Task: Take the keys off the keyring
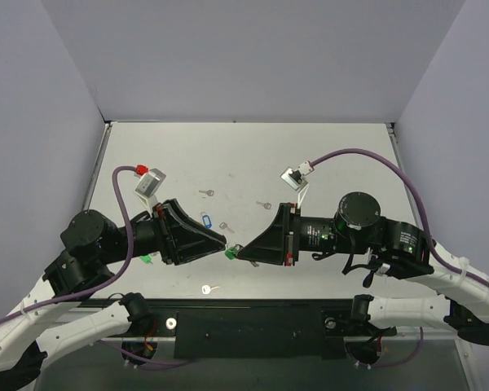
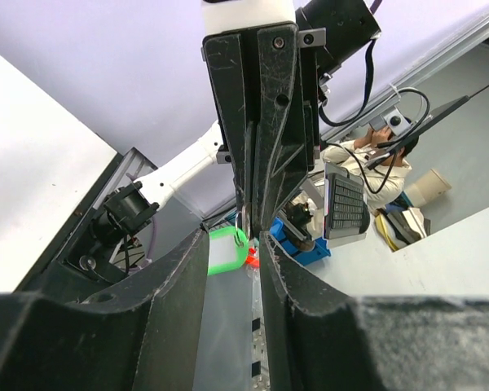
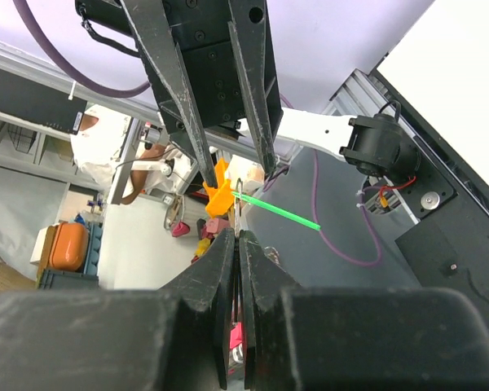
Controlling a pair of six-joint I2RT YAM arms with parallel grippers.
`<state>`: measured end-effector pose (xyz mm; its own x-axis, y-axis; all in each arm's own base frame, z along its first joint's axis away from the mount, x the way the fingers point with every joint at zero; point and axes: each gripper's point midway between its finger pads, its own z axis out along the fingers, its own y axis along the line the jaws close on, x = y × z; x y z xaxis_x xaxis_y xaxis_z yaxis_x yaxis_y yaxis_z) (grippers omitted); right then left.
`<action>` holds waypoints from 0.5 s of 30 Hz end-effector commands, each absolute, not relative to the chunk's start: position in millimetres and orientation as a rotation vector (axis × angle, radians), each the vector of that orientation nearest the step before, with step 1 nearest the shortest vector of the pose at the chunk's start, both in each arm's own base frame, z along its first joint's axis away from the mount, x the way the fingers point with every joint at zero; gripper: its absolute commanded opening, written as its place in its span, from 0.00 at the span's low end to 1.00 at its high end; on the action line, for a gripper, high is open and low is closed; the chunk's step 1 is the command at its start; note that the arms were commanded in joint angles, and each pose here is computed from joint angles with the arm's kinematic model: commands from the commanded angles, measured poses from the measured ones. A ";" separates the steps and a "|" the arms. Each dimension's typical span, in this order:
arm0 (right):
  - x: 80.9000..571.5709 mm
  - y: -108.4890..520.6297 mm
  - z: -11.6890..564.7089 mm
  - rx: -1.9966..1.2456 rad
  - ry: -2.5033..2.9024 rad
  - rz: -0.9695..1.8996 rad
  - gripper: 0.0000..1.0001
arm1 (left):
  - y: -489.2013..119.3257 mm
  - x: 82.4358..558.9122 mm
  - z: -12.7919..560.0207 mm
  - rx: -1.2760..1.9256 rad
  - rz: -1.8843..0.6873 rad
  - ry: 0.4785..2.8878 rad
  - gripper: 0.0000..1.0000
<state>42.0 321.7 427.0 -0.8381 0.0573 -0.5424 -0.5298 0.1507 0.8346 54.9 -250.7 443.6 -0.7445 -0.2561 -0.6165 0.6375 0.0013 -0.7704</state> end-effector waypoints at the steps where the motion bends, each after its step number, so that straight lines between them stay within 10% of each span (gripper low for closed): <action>1: 38.9 320.8 440.4 -0.442 1.916 1.782 0.00 | -249.9 59.4 457.6 0.348 -1.831 1.598 0.41; 15: 37.5 314.0 436.7 -0.459 1.904 1.757 0.00 | -262.9 60.3 451.9 0.381 -1.864 1.623 0.33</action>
<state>38.4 315.7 425.0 -0.8337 0.0602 -0.5489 -0.5367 0.1461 0.8311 65.4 -262.5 438.5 -0.7742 -0.2599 -0.5771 0.5951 0.0115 -0.8035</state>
